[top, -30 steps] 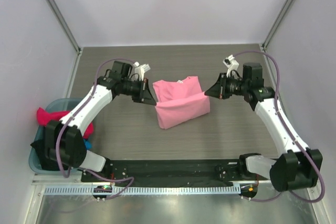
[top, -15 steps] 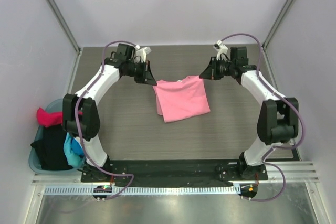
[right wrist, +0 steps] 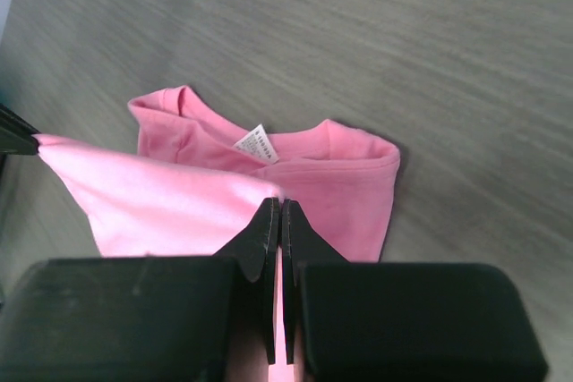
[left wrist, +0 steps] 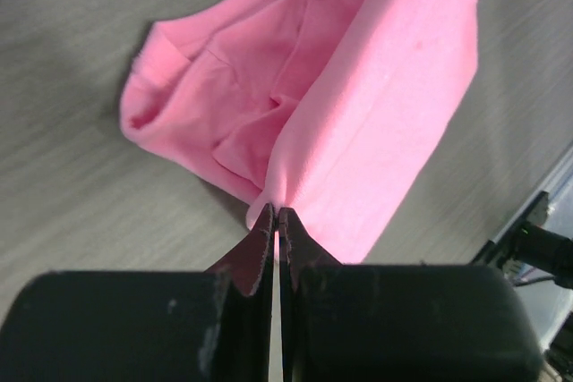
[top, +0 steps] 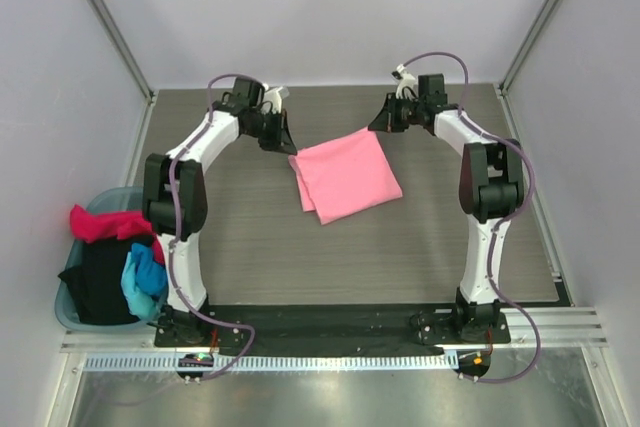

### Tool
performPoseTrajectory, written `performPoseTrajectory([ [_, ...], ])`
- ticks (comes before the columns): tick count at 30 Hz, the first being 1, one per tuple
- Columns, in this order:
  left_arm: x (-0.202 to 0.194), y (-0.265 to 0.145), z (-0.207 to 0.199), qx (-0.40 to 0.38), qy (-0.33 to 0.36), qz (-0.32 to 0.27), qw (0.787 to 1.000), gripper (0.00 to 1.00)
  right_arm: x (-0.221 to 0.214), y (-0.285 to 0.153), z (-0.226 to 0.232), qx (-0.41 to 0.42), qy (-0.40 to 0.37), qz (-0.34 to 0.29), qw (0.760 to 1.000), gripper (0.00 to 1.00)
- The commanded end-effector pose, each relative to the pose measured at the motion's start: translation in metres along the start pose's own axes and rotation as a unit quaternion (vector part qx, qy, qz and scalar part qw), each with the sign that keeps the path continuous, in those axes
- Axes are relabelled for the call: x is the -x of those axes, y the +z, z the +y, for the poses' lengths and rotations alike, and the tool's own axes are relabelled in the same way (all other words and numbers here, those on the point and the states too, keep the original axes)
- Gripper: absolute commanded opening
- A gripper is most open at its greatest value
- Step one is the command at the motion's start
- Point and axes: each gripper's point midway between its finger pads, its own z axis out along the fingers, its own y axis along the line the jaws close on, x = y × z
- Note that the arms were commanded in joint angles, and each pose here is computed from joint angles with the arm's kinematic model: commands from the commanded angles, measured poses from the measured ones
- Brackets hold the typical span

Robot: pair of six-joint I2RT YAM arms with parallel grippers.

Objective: Fold and stack the t-shirts
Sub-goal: Fold the tshirt, then neatly place the folded tshirt to the corner

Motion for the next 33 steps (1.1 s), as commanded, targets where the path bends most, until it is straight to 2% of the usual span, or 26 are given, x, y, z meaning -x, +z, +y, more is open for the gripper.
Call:
performPoseTrajectory([
  [1, 0.028, 0.007, 0.017, 0.03, 0.032, -0.026, 0.999, 0.0, 0.042, 0.005, -0.003, -0.001, -0.039, -0.048, 0.998, 0.01],
  [8, 0.037, 0.016, 0.035, 0.059, 0.015, -0.031, 0.998, 0.0, 0.059, 0.039, -0.014, 0.012, -0.039, -0.061, 0.997, 0.01],
  [15, 0.06, 0.025, 0.068, 0.13, 0.007, -0.061, 0.99, 0.01, 0.071, 0.075, -0.018, 0.017, -0.047, -0.081, 0.995, 0.03],
  [16, 0.065, 0.026, 0.073, 0.142, 0.009, -0.067, 0.988, 0.09, 0.073, 0.08, -0.018, 0.018, -0.053, -0.088, 0.995, 0.07],
  [17, 0.078, 0.022, 0.077, 0.157, 0.016, -0.081, 0.984, 0.33, 0.083, 0.081, -0.011, 0.023, -0.064, -0.098, 0.993, 0.31],
  [18, 0.084, 0.018, 0.091, 0.201, 0.017, -0.09, 0.975, 0.42, 0.091, 0.08, -0.006, 0.022, -0.073, -0.108, 0.991, 0.41],
  [19, 0.092, 0.011, 0.093, 0.22, 0.021, -0.102, 0.97, 0.56, 0.111, 0.07, -0.003, 0.001, -0.083, -0.13, 0.988, 0.48],
  [20, 0.104, 0.0, 0.091, 0.237, 0.027, -0.123, 0.963, 0.6, 0.121, 0.063, -0.003, -0.013, -0.087, -0.142, 0.986, 0.62],
  [23, 0.123, -0.032, 0.073, 0.26, 0.054, -0.158, 0.951, 0.67, 0.143, 0.026, -0.011, -0.039, -0.087, -0.16, 0.983, 0.69],
  [26, 0.119, -0.034, 0.044, 0.212, 0.084, -0.146, 0.963, 0.66, 0.13, 0.007, -0.016, 0.001, -0.061, -0.129, 0.99, 0.75],
  [28, 0.108, -0.024, 0.026, 0.167, 0.098, -0.123, 0.973, 0.63, 0.115, -0.008, -0.039, 0.003, -0.026, -0.104, 0.994, 0.75],
  [29, 0.098, -0.015, 0.006, 0.109, 0.109, -0.102, 0.983, 0.58, 0.106, -0.009, -0.041, 0.017, -0.018, -0.092, 0.995, 0.75],
  [31, 0.079, -0.004, -0.012, 0.064, 0.123, -0.068, 0.988, 0.52, 0.094, -0.023, -0.055, 0.032, 0.002, -0.076, 0.997, 0.73],
  [33, 0.056, 0.009, -0.034, 0.001, 0.126, -0.032, 0.991, 0.4, 0.081, -0.027, -0.057, 0.049, 0.008, -0.063, 0.997, 0.67],
])
